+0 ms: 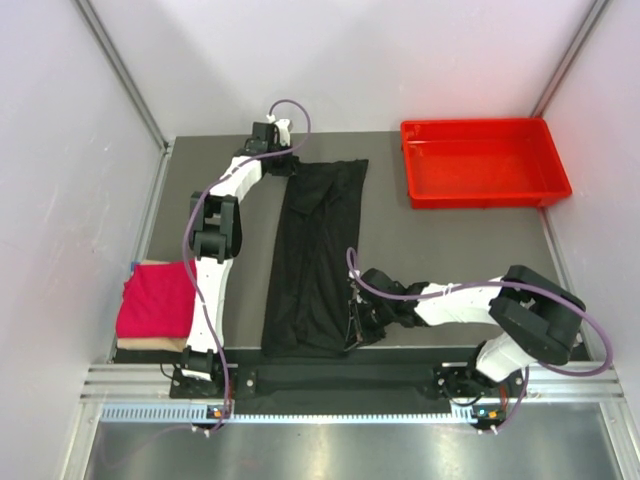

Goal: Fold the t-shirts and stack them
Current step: Fold the tshirt

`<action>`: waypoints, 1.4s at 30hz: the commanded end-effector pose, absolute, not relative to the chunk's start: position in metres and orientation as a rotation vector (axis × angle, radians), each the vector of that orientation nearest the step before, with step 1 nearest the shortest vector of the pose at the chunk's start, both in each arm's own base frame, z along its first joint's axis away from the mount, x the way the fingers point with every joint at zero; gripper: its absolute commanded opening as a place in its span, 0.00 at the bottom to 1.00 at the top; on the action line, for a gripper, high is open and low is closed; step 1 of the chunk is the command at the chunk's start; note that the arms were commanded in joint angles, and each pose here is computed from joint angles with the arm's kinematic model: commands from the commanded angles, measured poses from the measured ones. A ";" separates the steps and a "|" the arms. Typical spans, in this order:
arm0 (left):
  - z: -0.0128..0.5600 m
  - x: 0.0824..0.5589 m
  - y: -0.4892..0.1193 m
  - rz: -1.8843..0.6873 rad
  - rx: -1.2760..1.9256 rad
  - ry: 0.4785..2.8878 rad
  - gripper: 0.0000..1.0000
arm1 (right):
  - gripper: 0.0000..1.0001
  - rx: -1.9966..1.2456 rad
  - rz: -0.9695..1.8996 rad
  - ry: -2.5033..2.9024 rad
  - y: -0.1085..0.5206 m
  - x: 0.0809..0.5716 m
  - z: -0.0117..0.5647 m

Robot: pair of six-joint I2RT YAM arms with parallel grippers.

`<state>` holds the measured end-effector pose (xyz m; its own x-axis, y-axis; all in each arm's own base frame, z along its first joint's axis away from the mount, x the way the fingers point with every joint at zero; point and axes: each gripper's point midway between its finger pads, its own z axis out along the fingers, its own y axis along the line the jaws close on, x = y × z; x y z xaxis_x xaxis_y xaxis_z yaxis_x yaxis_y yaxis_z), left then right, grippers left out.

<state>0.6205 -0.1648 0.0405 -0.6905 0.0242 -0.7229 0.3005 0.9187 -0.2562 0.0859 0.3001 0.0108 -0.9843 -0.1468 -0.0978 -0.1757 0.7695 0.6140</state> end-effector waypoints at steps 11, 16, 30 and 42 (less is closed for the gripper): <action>0.061 0.633 -0.173 -0.536 0.238 2.241 0.27 | 0.10 -0.399 0.874 2.957 0.276 0.094 0.000; 0.075 0.608 -0.169 -0.546 0.239 2.281 0.59 | 0.35 -0.392 0.877 2.886 0.279 0.106 0.019; 0.147 0.476 -0.160 -0.599 0.577 2.324 0.57 | 0.54 -0.235 0.827 2.775 0.257 0.132 0.051; 0.097 0.204 -0.144 -0.470 1.496 2.043 0.58 | 0.54 -0.162 1.014 2.775 0.277 0.095 0.036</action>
<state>0.2439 -0.1576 0.1157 -0.3832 0.6525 -0.6537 0.8745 0.4842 -0.0293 0.0926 0.2585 0.0264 -0.9791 -0.0764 -0.1886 -0.1717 0.8075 0.5644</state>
